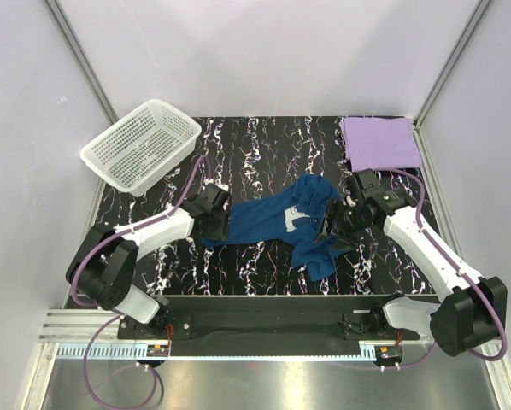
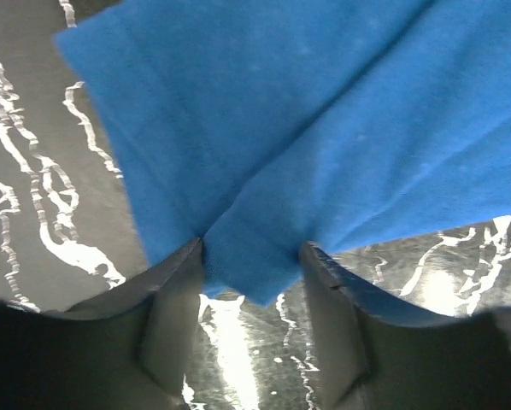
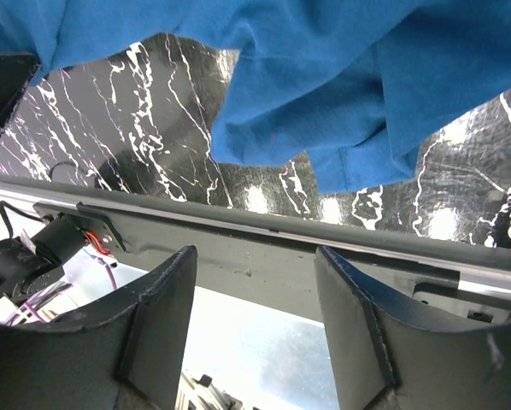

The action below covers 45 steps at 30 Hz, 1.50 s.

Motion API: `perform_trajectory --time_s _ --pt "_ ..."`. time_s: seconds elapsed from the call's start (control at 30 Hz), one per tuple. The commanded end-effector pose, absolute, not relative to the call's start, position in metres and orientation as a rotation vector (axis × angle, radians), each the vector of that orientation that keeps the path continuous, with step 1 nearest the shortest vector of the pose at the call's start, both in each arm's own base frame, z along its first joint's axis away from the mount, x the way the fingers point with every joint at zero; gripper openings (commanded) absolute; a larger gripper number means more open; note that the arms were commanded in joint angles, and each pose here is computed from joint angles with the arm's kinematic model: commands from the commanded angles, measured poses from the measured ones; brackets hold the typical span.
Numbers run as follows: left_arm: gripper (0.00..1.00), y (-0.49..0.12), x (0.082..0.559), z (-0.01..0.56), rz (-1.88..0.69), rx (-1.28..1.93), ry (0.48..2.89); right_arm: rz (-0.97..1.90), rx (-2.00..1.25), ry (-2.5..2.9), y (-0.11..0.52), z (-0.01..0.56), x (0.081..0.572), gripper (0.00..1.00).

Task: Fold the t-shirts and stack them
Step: Flatten the tshirt out

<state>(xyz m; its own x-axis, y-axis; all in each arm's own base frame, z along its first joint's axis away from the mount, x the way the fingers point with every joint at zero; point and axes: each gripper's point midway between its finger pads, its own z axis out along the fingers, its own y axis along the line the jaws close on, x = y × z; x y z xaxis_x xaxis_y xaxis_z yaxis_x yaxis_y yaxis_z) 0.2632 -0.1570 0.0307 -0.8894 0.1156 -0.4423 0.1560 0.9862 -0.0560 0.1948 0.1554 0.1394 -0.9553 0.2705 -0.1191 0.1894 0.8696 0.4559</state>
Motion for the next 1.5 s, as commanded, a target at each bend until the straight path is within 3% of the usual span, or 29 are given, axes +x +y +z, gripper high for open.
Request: perform_trajectory --time_s 0.0,0.03,0.13,0.33,0.5,0.63,0.7,0.8,0.83,0.9,0.93,1.0,1.07,1.2,1.27,1.3,1.47 --pt "0.46 -0.173 0.273 0.031 -0.203 0.163 2.641 0.736 0.367 2.846 0.160 0.146 0.191 0.64" --pt "0.31 -0.174 0.277 0.034 -0.203 0.164 2.630 0.743 0.366 2.842 0.161 0.147 0.191 0.63" --pt "0.00 -0.172 0.281 0.058 -0.160 0.169 2.563 0.741 0.360 2.835 0.161 0.148 0.192 0.62" --pt "0.00 -0.172 0.273 0.160 -0.065 0.185 2.371 0.734 0.356 2.847 0.160 0.145 0.191 0.61" --pt "0.00 -0.175 0.283 0.260 -0.156 0.157 2.144 0.753 0.348 2.843 0.163 0.149 0.193 0.62" --pt "0.00 -0.158 0.351 0.274 -0.116 0.132 2.051 0.737 0.343 2.852 0.163 0.148 0.197 0.63" --pt "0.00 -0.153 0.394 0.244 -0.014 0.180 2.105 0.722 0.354 2.853 0.162 0.149 0.199 0.63" --pt "0.00 -0.135 0.462 0.269 0.077 0.147 2.038 0.747 0.384 2.852 0.167 0.150 0.203 0.63" --pt "0.03 -0.127 0.496 0.280 0.103 0.097 2.004 0.761 0.385 2.859 0.169 0.149 0.203 0.63" --pt "0.55 -0.122 0.524 0.280 0.133 0.084 2.005 0.776 0.402 2.867 0.171 0.147 0.204 0.63" --pt "0.66 -0.118 0.535 0.259 0.179 0.089 2.070 0.779 0.402 2.870 0.172 0.146 0.204 0.63" --pt "0.80 -0.116 0.540 0.282 0.190 0.061 2.036 0.777 0.408 2.878 0.172 0.142 0.204 0.63" --pt "0.93 -0.111 0.517 0.273 0.187 0.049 2.079 0.769 0.418 2.897 0.170 0.136 0.198 0.63" --pt "0.91 -0.104 0.439 0.234 0.104 0.035 2.220 0.735 0.475 2.951 0.163 0.116 0.179 0.63" --pt "0.85 -0.115 0.388 0.225 -0.077 0.027 2.260 0.701 0.524 2.978 0.157 0.099 0.165 0.63" --pt "0.84 -0.111 0.351 0.167 -0.088 0.049 2.391 0.675 0.541 2.989 0.153 0.092 0.160 0.63" --pt "0.83 -0.120 0.266 0.108 -0.275 -0.005 2.448 0.635 0.671 3.037 0.150 0.051 0.144 0.62"
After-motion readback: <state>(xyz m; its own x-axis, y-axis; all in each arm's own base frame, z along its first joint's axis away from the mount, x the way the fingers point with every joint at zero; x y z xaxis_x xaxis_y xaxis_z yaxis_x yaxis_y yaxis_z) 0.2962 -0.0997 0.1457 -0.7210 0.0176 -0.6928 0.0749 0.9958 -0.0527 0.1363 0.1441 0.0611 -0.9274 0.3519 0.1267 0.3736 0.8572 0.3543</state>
